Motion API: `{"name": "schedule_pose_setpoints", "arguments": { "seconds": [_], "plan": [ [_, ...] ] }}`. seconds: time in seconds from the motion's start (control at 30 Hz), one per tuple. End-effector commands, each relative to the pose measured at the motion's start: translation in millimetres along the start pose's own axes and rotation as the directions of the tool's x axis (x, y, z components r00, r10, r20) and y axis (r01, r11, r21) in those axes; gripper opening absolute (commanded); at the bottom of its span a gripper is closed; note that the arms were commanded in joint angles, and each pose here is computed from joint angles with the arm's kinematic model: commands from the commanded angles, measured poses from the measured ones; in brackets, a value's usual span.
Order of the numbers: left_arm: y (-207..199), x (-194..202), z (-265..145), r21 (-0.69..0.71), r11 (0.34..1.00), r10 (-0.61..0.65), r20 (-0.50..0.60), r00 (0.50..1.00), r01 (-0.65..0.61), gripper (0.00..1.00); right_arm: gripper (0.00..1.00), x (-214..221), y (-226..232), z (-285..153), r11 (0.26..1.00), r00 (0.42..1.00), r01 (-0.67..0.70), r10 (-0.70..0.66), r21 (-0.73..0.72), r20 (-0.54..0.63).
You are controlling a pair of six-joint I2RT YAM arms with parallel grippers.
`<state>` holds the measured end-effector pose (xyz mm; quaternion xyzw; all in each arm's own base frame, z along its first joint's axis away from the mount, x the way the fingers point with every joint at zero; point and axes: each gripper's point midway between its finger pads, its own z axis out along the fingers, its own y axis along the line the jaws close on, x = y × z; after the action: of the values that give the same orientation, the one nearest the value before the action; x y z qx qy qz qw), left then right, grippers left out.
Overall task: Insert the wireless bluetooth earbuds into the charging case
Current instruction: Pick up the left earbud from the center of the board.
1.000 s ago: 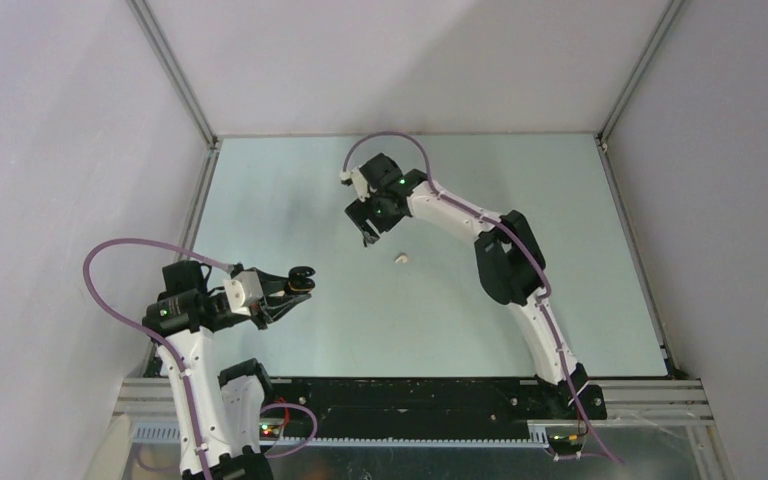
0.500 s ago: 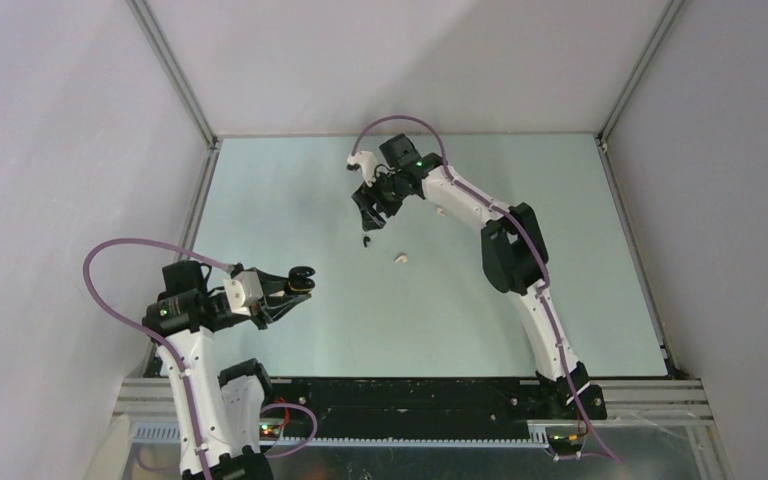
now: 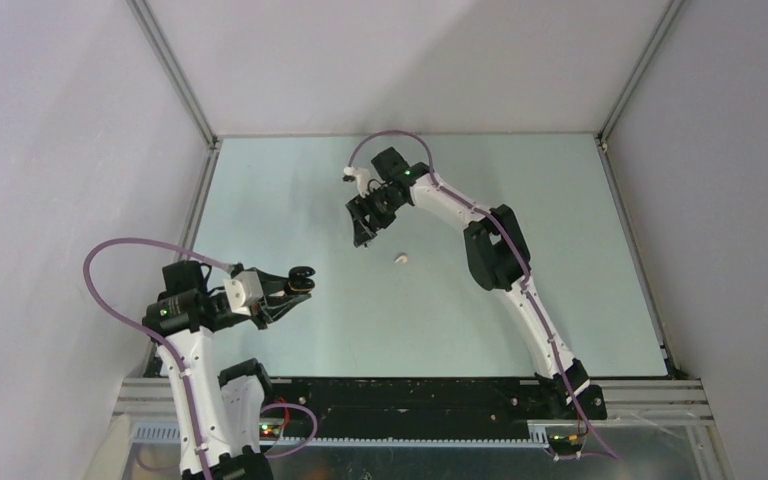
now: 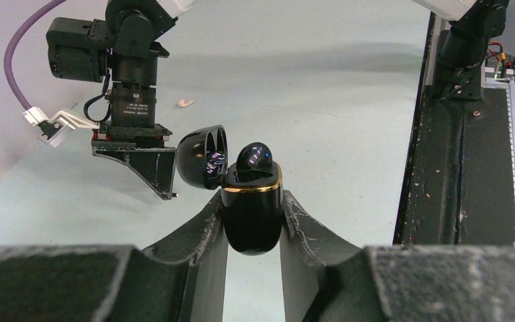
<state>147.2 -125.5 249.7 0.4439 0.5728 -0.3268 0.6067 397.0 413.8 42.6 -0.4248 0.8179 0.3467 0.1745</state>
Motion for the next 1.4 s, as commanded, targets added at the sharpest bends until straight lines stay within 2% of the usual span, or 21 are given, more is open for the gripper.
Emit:
{"name": "schedule_pose_setpoints", "arguments": {
  "seconds": [0.0, 0.23, 0.7, 0.83, 1.1, 1.37],
  "plan": [
    [6.1, -11.4, -0.6, -0.009, 0.997, 0.071, 0.014, 0.997, -0.071, 0.0, 0.71, -4.8, 7.9, -2.1, 0.997, 0.998, -0.053, 0.054, -0.061, 0.013],
    [5.3, -12.5, -0.5, -0.009, 0.997, 0.076, 0.014, 0.997, -0.076, 0.0, 0.69, 0.6, 11.0, -0.1, 0.988, 0.995, -0.102, 0.103, -0.112, 0.003],
    [5.1, -12.9, -0.5, -0.009, 0.997, 0.076, 0.015, 0.997, -0.075, 0.0, 0.62, 15.9, 7.9, -1.5, 0.992, 0.995, -0.098, 0.096, -0.081, -0.033],
    [5.2, -12.9, -0.6, -0.01, 0.997, 0.077, 0.015, 0.997, -0.077, 0.0, 0.63, 6.9, 2.1, -3.5, 0.996, 0.997, -0.083, 0.082, -0.034, -0.005],
    [5.5, -12.8, -0.6, -0.009, 0.997, 0.076, 0.015, 0.997, -0.076, 0.0, 0.66, -13.0, -31.3, -5.4, 0.982, 0.994, -0.097, 0.086, 0.161, 0.074],
    [5.3, -13.0, -0.5, -0.008, 0.997, 0.078, 0.014, 0.997, -0.078, 0.0, 0.67, -4.3, -15.6, 7.5, 0.991, 0.996, -0.089, 0.086, 0.096, 0.031]
  ]
}}
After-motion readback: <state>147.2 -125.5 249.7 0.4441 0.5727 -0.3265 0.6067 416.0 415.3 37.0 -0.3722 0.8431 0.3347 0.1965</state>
